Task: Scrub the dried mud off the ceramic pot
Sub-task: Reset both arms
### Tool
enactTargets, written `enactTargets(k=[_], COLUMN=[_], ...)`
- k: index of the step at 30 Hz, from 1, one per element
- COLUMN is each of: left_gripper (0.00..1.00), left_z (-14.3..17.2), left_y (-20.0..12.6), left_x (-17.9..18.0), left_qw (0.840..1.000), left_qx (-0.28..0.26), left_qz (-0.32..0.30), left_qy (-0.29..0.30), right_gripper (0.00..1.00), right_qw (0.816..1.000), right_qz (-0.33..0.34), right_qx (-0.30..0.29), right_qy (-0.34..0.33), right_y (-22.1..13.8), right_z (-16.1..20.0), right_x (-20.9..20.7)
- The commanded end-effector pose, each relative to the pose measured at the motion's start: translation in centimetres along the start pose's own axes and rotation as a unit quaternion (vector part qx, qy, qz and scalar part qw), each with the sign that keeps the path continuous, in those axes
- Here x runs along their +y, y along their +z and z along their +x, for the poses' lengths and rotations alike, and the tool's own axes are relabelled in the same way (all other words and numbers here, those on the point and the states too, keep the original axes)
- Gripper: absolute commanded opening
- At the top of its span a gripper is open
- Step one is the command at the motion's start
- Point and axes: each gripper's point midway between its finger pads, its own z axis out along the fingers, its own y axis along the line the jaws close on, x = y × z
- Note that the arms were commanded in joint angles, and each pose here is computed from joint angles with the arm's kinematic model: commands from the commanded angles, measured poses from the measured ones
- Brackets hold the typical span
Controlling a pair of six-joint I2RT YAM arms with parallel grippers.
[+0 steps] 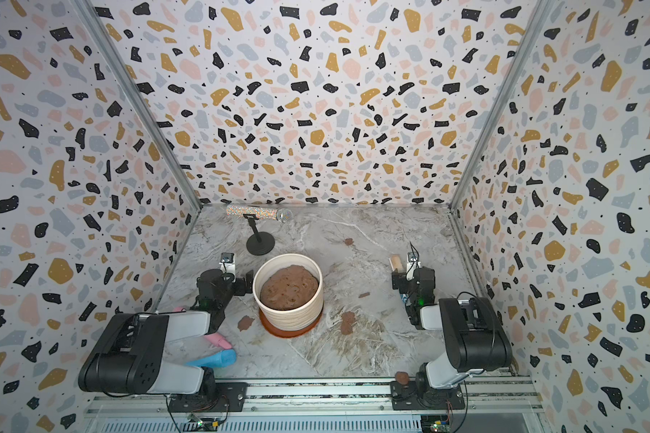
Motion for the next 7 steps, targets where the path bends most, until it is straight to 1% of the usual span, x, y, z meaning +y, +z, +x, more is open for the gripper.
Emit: enactTargets(k=[1, 7], left_gripper=[1.00, 1.00], left_z=[-1.98, -1.98], left_y=[-0.11, -0.21], left_x=[-0.23, -0.36], left_qw=[0.999, 0.999], left_qx=[-0.035, -0.034], left_qz=[0.006, 0.011], left_qy=[0.000, 0.001], right_gripper=[1.00, 1.00], right_qw=[1.000, 1.000], right_qz=[0.007, 0.007], right_qx=[-0.020, -0.020], right_qy=[0.006, 0.006], right_y=[-0.21, -0.23], right_z=[-1.33, -1.36], right_x=[-0.43, -0.44])
